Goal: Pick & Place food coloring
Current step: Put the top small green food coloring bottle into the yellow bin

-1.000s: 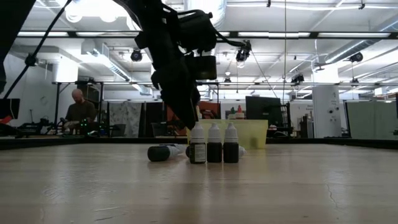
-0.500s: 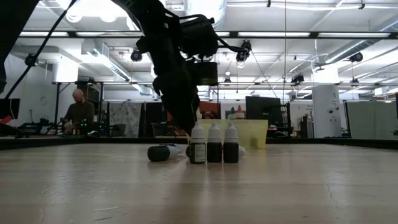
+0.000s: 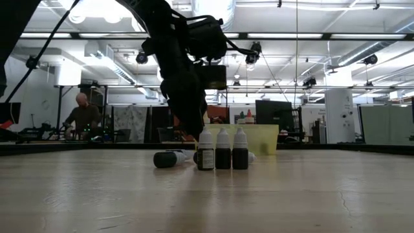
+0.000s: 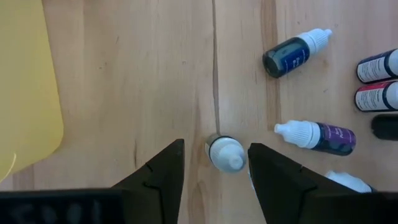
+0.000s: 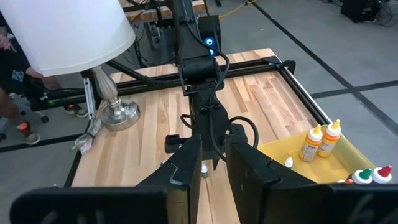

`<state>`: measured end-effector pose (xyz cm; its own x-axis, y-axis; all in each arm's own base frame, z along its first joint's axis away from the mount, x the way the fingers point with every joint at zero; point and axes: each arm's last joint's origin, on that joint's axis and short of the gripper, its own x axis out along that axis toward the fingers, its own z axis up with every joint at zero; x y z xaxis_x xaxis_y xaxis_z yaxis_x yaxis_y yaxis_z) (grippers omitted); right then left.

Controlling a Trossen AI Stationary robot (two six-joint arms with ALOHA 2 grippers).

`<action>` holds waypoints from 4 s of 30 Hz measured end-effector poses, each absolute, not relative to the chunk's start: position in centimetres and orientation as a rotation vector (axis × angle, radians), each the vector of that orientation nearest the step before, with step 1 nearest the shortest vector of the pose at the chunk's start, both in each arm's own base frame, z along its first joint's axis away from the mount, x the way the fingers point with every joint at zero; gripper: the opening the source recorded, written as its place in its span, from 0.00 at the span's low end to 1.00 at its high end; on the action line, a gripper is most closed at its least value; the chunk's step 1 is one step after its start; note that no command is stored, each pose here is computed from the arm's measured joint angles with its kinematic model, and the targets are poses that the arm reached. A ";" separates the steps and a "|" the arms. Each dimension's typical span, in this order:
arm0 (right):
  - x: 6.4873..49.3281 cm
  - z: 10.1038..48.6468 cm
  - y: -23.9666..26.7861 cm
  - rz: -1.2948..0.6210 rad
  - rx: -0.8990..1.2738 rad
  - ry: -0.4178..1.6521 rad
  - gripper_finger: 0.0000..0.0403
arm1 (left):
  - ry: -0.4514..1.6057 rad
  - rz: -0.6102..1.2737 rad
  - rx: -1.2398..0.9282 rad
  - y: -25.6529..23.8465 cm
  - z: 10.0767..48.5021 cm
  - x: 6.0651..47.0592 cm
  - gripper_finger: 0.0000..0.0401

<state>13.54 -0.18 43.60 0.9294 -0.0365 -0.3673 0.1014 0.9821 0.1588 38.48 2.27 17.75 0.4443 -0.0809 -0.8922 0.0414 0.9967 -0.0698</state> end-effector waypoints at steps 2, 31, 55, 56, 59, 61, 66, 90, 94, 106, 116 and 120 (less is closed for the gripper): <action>13.5 43.6 -0.2 -0.071 0.177 0.372 0.16 | 1.108 -0.076 -0.040 2.3 17.8 38.5 0.35; 14.0 43.4 -0.2 -0.072 0.177 0.386 0.15 | 1.097 0.033 -0.062 4.2 24.0 39.9 0.11; 14.5 43.2 -0.2 -0.073 0.173 0.401 0.15 | 1.041 0.325 -0.156 15.7 27.1 37.7 0.11; 14.5 43.2 -0.2 -0.073 0.173 0.403 0.15 | 1.043 0.319 -0.153 15.6 26.9 37.7 0.11; 14.6 43.1 -0.2 -0.073 0.173 0.408 0.15 | 1.038 0.315 -0.143 15.6 26.2 37.8 0.11; 14.6 43.0 -0.2 -0.073 0.173 0.411 0.15 | 1.037 0.327 -0.152 15.7 25.8 37.7 0.11; 14.7 42.6 -0.2 -0.075 0.174 0.421 0.15 | 1.032 0.339 -0.163 15.8 25.1 37.6 0.11; 14.9 42.4 -0.2 -0.076 0.175 0.429 0.15 | 1.076 0.385 -0.204 19.6 23.0 38.0 0.11; 14.9 42.4 -0.2 -0.076 0.175 0.429 0.15 | 1.076 0.378 -0.209 19.7 22.4 38.3 0.11; 14.9 42.4 -0.2 -0.076 0.175 0.428 0.15 | 1.078 0.307 -0.140 19.8 22.1 38.5 0.11; 14.9 42.4 -0.2 -0.075 0.172 0.427 0.15 | 1.077 0.508 -0.316 19.5 23.4 38.5 0.11; 14.9 42.4 -0.2 -0.075 0.171 0.427 0.15 | 1.036 0.541 -0.383 18.9 24.0 39.1 0.11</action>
